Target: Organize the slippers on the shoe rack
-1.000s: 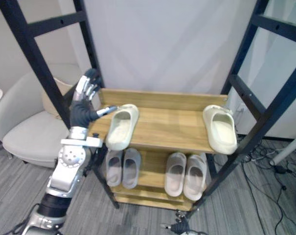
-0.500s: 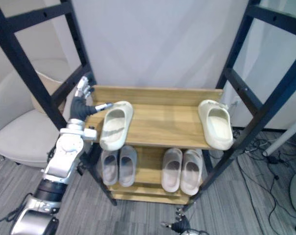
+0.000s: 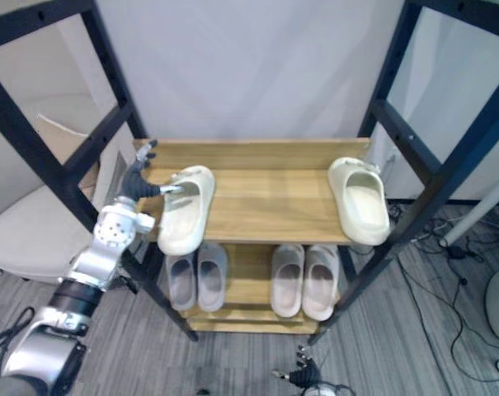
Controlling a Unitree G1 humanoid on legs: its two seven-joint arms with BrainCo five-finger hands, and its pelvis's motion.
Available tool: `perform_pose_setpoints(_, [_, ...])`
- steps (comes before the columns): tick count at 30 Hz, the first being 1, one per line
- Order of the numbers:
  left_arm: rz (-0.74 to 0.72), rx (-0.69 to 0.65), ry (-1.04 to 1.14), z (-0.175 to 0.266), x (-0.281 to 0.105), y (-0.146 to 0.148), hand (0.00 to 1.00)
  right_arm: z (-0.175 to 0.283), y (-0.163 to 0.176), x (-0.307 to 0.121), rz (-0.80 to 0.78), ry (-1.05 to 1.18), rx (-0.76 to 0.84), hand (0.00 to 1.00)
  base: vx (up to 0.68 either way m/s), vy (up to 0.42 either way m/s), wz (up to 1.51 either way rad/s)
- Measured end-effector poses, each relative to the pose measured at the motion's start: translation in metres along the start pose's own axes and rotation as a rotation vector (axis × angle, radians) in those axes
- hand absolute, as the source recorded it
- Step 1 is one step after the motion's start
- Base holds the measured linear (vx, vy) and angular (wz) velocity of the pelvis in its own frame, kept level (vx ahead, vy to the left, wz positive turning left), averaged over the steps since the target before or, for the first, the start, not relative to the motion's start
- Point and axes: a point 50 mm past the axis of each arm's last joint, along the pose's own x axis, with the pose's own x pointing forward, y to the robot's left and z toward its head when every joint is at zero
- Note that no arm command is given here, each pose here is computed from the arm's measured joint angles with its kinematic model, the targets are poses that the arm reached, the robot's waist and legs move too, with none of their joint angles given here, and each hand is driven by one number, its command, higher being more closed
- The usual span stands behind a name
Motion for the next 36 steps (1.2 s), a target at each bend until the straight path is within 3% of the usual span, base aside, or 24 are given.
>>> perform_pose_setpoints(12, [-0.042, 0.135, -0.004, 0.001, 0.011, 0.001, 0.00, 0.003, 0.001, 0.001, 0.010, -0.016, 0.002, 0.00, 0.00, -0.001, -0.02])
perform_pose_setpoints(13, [-0.048, 0.146, -0.012, 0.003, 0.013, 0.002, 1.00, 0.004, 0.001, 0.001, 0.010, -0.019, 0.001, 0.00, -0.03, 0.001, -0.06])
perform_pose_setpoints(21, [-0.063, 0.218, -0.019, 0.005, 0.017, 0.005, 1.00, 0.006, 0.000, 0.002, 0.009, -0.024, 0.003, 0.00, 0.01, -0.001, -0.09])
perform_pose_setpoints(36, [-0.050, 0.133, 0.022, 0.000, 0.019, 0.011, 1.00, 0.007, -0.003, 0.003, -0.002, -0.027, 0.005, 0.00, -0.02, 0.004, -0.11])
